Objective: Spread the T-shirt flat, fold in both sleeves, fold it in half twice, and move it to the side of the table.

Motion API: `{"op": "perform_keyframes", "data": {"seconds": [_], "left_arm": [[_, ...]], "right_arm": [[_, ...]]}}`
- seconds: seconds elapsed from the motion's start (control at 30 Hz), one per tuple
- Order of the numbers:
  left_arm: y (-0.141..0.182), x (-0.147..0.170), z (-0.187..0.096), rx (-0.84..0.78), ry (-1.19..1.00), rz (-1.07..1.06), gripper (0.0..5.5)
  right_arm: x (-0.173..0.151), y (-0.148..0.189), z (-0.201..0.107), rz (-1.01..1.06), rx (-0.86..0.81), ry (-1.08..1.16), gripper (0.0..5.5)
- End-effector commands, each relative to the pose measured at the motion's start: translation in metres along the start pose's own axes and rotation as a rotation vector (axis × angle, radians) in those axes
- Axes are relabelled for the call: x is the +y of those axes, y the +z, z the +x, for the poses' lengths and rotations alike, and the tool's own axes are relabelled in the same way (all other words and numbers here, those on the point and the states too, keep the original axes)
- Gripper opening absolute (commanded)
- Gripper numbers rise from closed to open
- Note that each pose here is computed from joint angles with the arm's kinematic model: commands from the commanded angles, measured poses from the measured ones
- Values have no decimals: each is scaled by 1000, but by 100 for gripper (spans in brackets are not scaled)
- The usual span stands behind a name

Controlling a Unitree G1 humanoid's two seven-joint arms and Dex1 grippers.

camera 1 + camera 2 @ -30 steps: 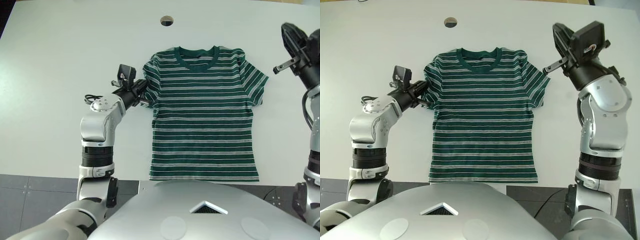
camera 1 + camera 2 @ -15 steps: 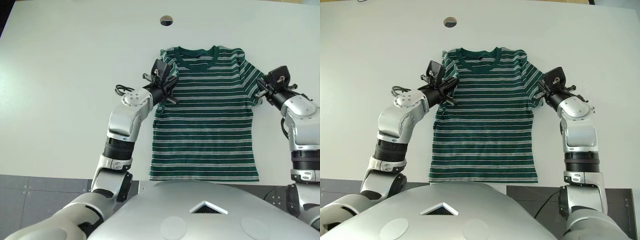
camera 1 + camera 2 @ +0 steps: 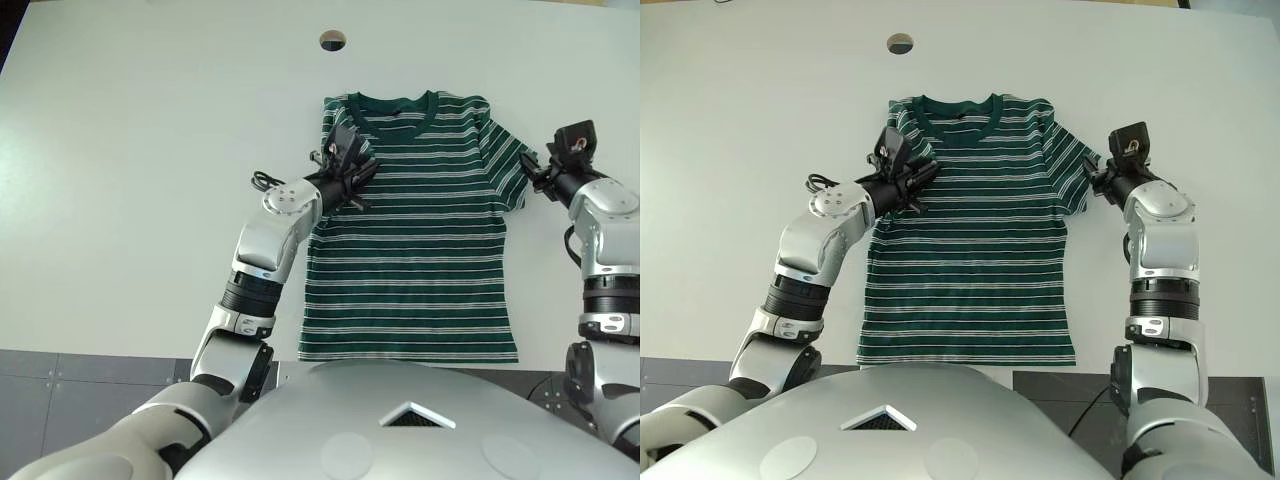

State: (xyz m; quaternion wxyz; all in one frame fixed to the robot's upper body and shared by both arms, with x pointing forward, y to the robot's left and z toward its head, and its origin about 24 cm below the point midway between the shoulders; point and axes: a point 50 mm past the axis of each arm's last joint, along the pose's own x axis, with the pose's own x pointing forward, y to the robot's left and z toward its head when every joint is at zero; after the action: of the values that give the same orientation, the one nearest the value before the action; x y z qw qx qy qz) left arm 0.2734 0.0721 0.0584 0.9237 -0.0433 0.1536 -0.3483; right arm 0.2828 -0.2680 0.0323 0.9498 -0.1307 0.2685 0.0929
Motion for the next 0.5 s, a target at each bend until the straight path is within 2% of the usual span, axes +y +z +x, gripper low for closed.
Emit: {"op": "perform_keyframes", "data": {"seconds": [0.03,0.13,0.23,0.4,0.5], "left_arm": [[33,9,-14,-169,33,15,102],[54,18,-26,-297,97,54,102],[63,28,-35,-380,176,85,102],[50,39,-42,-356,248,126,102],[38,43,-45,-317,270,161,102]], "right_arm": [[6,-9,4,35,65,71,222],[8,-14,4,43,90,100,167],[9,-15,4,51,88,111,99],[11,-4,3,69,8,121,22],[16,17,-2,34,-94,136,12]]}}
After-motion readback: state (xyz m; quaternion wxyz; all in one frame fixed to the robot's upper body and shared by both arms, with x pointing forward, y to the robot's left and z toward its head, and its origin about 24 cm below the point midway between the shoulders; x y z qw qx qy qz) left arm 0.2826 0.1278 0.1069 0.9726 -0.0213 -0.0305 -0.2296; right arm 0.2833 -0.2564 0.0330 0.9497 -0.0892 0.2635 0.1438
